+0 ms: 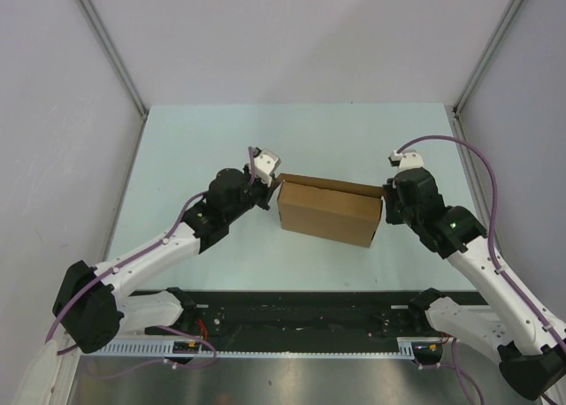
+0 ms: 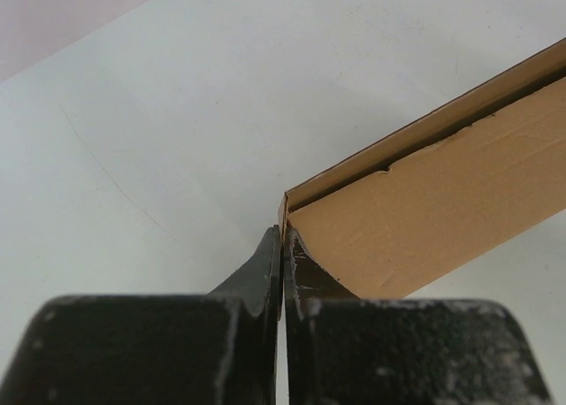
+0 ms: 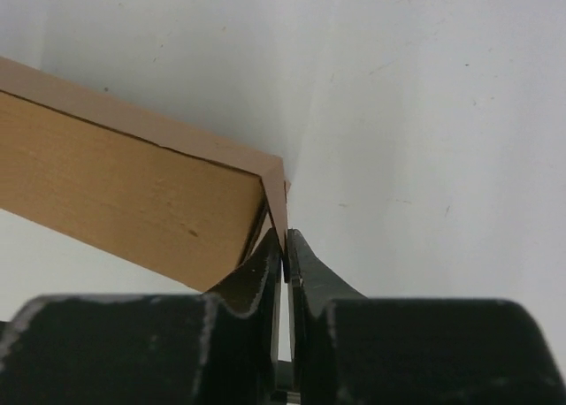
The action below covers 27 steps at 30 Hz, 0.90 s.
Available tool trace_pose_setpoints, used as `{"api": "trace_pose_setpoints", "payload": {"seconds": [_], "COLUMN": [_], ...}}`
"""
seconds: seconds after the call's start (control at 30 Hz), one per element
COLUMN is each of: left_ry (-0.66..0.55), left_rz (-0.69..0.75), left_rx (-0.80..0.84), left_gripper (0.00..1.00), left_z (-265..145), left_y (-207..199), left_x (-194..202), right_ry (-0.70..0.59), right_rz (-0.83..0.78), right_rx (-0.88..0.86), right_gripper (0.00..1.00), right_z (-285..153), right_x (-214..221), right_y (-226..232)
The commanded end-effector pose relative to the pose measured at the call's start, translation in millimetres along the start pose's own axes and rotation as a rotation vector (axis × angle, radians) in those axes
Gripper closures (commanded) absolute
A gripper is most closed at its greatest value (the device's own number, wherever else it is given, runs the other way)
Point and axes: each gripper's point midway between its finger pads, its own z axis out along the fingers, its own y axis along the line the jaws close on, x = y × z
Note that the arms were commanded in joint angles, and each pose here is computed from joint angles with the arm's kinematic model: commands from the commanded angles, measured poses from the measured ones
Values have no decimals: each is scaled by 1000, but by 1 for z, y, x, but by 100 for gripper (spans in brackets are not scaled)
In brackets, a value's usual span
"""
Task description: Fold the paper box
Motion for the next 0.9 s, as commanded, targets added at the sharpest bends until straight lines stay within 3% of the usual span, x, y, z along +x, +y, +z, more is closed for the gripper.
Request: {"api": "trace_pose_setpoints", "payload": {"seconds": [0.0,0.87], "left_ry": [-14,-13], "left_rz": [-28,-31], "left_rx": [-39,-79], "left_gripper": [100,100], "left_z": [-2,-6], "left_y": [7,11], "left_x": [-13,-8], "right_ry": [-41,-96], "right_rz": [51,374], "right_rx": [-12,-127], "right_gripper": [96,100], "right_z": [-4,-2], "right_x": [-14,-43], "right_y": [3,25]}}
